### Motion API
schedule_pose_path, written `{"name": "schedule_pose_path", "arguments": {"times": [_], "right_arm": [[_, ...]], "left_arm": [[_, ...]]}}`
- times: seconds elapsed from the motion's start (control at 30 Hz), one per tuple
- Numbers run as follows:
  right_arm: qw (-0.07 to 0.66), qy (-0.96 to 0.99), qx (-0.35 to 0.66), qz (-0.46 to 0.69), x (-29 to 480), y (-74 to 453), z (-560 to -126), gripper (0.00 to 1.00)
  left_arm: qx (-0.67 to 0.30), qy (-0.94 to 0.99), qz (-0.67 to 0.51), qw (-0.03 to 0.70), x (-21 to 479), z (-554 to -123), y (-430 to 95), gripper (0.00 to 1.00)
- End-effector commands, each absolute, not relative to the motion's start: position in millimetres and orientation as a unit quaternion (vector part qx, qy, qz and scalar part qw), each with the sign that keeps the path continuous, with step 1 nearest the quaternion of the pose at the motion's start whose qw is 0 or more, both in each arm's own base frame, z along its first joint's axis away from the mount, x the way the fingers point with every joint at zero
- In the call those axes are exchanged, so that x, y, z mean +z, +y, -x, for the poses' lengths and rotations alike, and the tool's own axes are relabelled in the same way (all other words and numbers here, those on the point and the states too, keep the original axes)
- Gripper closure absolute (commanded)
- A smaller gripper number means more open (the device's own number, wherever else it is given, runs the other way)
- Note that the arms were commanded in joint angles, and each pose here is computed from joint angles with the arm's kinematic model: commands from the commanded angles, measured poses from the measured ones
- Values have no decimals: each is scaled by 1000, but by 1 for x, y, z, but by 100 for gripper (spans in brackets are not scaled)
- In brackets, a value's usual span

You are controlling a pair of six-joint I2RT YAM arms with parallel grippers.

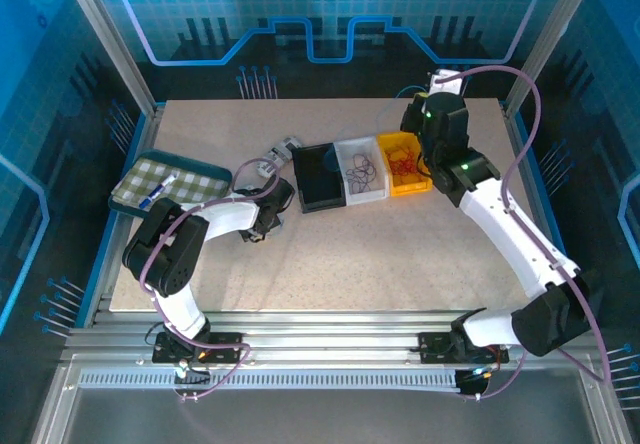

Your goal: Untangle the cables

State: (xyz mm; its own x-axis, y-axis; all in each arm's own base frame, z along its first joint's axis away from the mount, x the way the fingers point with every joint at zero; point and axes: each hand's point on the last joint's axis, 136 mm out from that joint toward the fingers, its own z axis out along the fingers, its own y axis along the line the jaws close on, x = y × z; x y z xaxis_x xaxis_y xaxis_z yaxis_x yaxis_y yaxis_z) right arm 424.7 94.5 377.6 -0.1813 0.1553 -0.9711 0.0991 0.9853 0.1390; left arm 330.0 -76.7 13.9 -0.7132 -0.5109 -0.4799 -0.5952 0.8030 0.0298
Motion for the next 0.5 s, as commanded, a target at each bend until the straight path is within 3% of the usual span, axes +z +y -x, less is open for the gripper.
{"name": "schedule_pose_path", "arguments": {"times": [0.0,0.17,0.47], "right_arm": [[661,741,44,-113,403,85,-421,99],[674,723,80,-123,418,79,-420,99],[638,752,165,-17,414,139,-430,99]], "left_arm": [[122,919,308,212,7,-320,-64,100],[120,921,305,211,6,-321,-65,100],[50,923,295,242,10,-332,-82,100]]}}
